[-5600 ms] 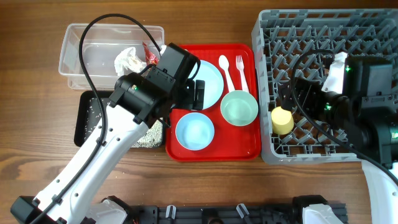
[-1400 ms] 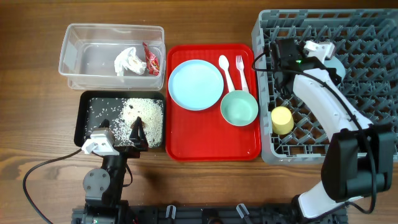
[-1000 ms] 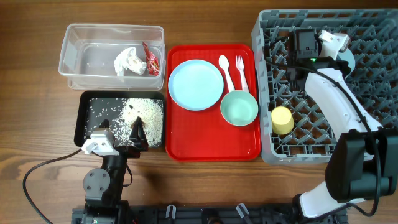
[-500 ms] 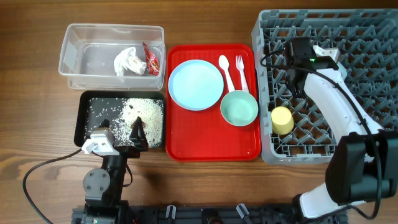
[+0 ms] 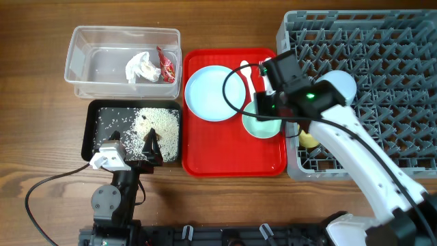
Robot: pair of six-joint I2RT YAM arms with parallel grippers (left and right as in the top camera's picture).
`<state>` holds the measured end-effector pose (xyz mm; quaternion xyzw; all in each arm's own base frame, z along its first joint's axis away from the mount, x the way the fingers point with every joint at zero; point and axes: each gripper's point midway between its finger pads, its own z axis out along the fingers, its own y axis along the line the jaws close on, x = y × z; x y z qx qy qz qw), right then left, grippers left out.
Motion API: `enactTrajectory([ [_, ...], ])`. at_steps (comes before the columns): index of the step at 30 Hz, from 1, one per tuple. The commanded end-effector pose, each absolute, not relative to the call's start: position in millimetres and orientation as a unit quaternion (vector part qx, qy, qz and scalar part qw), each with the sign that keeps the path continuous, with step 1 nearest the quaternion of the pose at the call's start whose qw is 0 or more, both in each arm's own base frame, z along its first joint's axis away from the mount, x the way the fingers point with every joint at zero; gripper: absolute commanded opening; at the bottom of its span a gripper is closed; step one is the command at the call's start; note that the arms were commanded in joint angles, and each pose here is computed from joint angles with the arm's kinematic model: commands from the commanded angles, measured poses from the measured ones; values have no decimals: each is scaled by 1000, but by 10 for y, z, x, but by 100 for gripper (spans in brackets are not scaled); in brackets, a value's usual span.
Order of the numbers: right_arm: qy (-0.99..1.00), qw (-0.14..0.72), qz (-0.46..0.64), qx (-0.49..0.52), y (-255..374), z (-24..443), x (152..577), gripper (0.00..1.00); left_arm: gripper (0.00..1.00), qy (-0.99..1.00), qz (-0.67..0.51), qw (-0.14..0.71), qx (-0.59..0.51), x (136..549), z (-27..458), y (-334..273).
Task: Sort waste into correct bins and load items into the dishwasher rack
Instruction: 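Grasp the green bowl with the right gripper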
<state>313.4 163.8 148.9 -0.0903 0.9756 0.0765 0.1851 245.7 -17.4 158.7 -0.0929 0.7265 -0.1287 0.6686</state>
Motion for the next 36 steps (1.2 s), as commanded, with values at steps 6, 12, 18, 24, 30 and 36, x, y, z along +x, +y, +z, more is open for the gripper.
enactTrajectory([
  [6,972,-47,84,216,1768,449,2528,55,100,723,-121,673,-95,2458,1589,-140],
  [12,950,-47,77,300,1725,353,2525,60,100,723,-121,673,-95,2458,1589,-140],
  [18,949,-58,102,293,1802,405,2515,57,100,723,-121,673,-95,2458,1589,-140],
  [24,934,-54,88,343,1623,393,2586,58,100,723,-121,673,-95,2458,1589,-140],
  [30,935,-13,31,353,1377,360,2642,57,100,723,-121,673,-95,2458,1589,-140],
  [36,992,87,86,18,1650,680,2904,49,100,723,-121,673,-95,2458,1589,-140],
])
